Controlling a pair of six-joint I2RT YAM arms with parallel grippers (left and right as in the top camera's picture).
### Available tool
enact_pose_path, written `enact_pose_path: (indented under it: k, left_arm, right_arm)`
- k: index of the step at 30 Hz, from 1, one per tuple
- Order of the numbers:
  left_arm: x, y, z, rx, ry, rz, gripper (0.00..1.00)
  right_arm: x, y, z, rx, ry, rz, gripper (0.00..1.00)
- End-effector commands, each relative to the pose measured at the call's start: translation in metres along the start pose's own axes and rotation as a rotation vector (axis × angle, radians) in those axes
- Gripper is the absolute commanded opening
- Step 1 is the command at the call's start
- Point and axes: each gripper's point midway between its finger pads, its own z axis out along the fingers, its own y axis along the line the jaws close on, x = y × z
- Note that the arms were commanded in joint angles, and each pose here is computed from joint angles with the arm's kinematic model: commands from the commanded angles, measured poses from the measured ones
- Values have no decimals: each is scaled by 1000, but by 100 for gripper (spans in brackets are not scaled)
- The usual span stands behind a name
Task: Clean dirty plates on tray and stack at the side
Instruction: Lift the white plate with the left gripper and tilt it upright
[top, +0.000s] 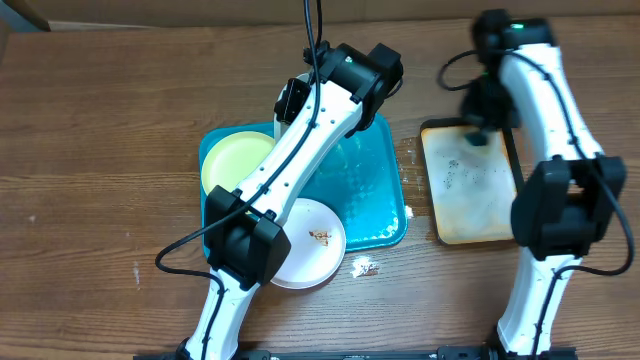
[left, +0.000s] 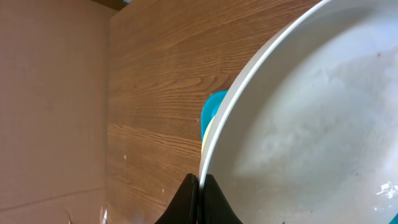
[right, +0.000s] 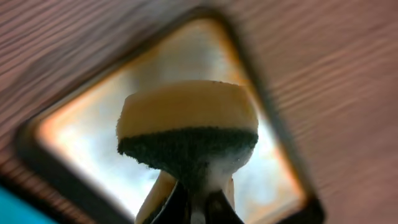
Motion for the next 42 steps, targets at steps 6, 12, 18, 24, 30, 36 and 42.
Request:
enact_pose_path:
  k: [6, 12, 18, 24, 30, 36, 42]
  left_arm:
    - [-14, 20, -5, -73, -67, -64, 4]
    - [-26, 35, -10, -171, -142, -72, 4]
    - [-35, 41, -13, -213, -190, -90, 4]
    - [-36, 41, -17, -226, -203, -83, 4]
    - [-37, 33, -26, -216, -225, -65, 4]
    - [-28, 15, -47, -189, -251, -12, 4]
    - [-25, 8, -56, -169, -261, 11, 4]
  right_arm:
    - [-16, -38, -10, -22, -12, 106, 4]
    - [-14, -38, -10, -27, 1, 107, 4]
    - [-10, -36, -11, -30, 12, 99, 4]
    - [-10, -33, -11, -47, 17, 98, 4]
    - [-9, -32, -11, -52, 19, 96, 4]
    - [-10, -31, -11, -53, 15, 97, 4]
    - [-8, -32, -11, -50, 23, 95, 4]
